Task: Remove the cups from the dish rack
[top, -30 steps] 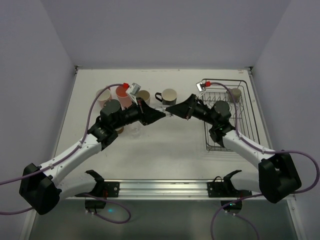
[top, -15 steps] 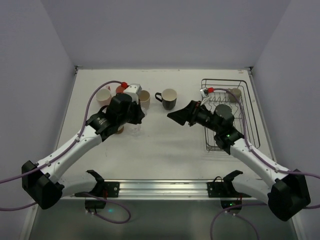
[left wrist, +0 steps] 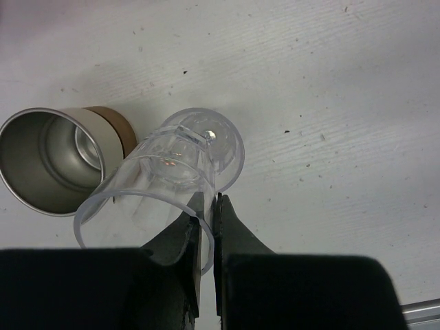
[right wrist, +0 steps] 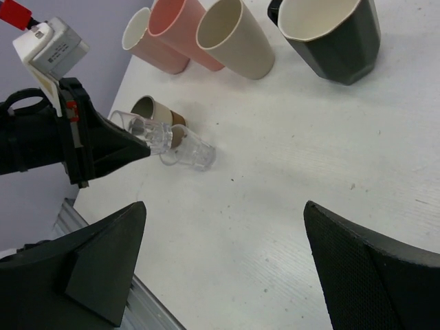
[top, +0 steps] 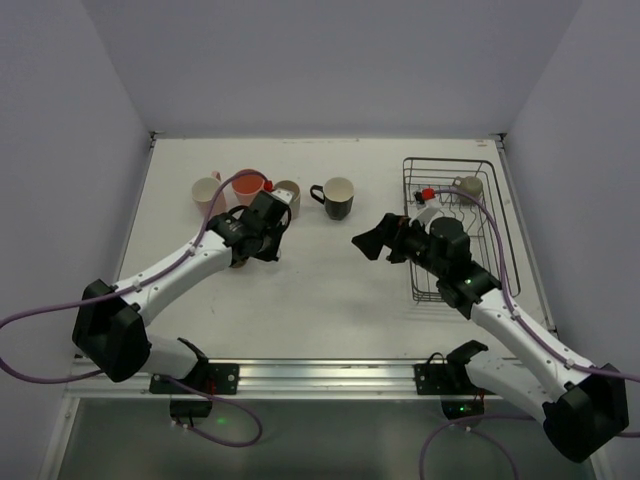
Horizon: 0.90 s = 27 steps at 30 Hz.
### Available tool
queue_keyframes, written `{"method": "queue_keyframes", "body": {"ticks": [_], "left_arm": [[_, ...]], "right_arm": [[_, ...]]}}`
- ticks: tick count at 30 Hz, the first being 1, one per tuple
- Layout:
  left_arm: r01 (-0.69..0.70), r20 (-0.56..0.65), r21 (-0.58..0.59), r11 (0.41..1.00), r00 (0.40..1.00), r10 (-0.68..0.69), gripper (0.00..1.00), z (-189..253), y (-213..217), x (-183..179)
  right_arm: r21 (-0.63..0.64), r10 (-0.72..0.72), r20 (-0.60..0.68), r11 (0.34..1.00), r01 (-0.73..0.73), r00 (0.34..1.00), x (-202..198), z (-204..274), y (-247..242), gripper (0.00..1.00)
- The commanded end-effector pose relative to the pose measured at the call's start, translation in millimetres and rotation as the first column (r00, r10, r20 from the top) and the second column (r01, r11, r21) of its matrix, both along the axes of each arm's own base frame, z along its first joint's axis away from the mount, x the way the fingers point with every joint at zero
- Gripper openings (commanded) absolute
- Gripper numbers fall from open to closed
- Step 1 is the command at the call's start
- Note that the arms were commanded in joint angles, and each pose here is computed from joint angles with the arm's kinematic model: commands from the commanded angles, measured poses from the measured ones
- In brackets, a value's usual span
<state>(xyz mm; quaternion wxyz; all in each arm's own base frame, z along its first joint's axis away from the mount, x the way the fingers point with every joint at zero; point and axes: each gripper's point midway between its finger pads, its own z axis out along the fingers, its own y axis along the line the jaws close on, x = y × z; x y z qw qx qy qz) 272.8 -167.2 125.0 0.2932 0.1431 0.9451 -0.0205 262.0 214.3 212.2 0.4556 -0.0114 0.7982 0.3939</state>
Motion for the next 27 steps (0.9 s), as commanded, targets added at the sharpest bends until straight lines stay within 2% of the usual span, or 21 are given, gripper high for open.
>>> {"method": "queue_keyframes", "body": {"ticks": [1, 11, 16, 17, 20, 25, 27], "left_arm": [[0.023, 0.020, 0.018, 1.000, 1.000, -0.023, 0.00, 10, 0, 8], [0.073, -0.035, 0.024, 0.997, 0.997, -0.072, 0.08, -8, -10, 8], [0.085, -0.053, 0.021, 0.996, 0.995, -0.084, 0.19, -14, -14, 10], [0.087, -0.057, 0.026, 0.996, 0.995, -0.086, 0.22, -16, -14, 10], [0.080, -0.054, 0.033, 0.996, 0.995, -0.078, 0.40, -17, -13, 11], [0.055, -0.015, 0.039, 0.998, 0.998, -0.054, 0.56, -8, -10, 15], [0.041, 0.011, 0.030, 0.999, 0.999, -0.041, 0.66, 0, -10, 18]], "right_arm": [[-0.046, -0.033, 0.012, 0.998, 0.033, 0.999, 6, -7, -6, 0.99], [-0.054, -0.040, -0.003, 0.998, 0.039, 0.999, 9, -12, -6, 0.99], [-0.064, -0.063, -0.006, 0.996, 0.062, 0.998, 14, -13, -8, 0.99], [-0.068, -0.073, -0.005, 0.995, 0.072, 0.997, 15, -12, -9, 0.99], [-0.104, -0.121, -0.015, 0.987, 0.119, 0.993, 21, -15, -17, 0.99], [-0.177, -0.225, -0.018, 0.960, 0.219, 0.974, 40, -18, -35, 0.98], [-0.198, -0.302, -0.012, 0.935, 0.293, 0.953, 53, -17, -55, 0.95]]}}
